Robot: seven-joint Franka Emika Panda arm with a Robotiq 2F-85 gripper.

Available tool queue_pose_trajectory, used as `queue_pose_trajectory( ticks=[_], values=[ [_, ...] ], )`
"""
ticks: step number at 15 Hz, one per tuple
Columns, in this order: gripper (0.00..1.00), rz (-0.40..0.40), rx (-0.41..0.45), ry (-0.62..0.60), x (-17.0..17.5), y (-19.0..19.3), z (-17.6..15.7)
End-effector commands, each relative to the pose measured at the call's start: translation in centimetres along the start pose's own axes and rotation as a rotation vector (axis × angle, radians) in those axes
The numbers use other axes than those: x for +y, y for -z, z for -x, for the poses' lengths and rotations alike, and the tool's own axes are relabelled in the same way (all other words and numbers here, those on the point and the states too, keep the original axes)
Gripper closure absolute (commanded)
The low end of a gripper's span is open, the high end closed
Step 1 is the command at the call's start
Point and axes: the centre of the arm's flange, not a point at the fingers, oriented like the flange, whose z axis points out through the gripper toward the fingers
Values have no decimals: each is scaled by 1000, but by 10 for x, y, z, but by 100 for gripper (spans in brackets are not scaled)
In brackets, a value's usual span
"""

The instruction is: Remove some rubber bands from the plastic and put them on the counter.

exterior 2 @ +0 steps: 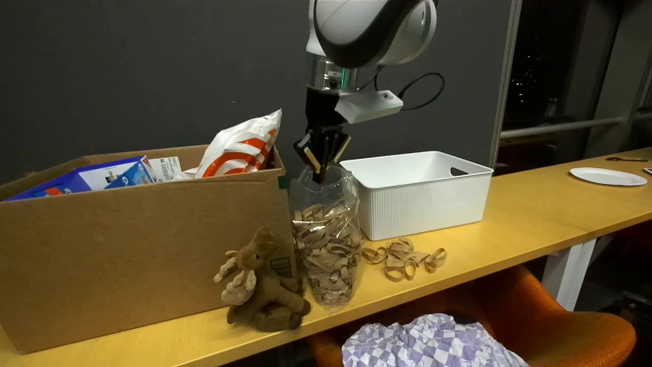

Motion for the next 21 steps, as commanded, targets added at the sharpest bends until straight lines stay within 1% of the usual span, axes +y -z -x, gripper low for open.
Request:
queue_pose_trajectory(
  ticks=[1, 6, 10, 11, 12, 14, 16, 17, 21],
  values=[
    [100, -16, -24, 18, -4, -17, -10],
    [100, -27, -66, 57, -23, -50, 5],
    [100, -25, -87, 75, -22, -69, 8],
    [91, -26, -94, 75, -21, -74, 9],
    [73, -25, -97, 76, -19, -77, 10],
    [60, -16, -104, 69, -15, -82, 10],
    [45, -14, -113, 65, -11, -89, 10],
    [39, -16, -121, 59, -8, -94, 9],
    [9, -22, -164, 39, 3, -117, 13]
  ],
)
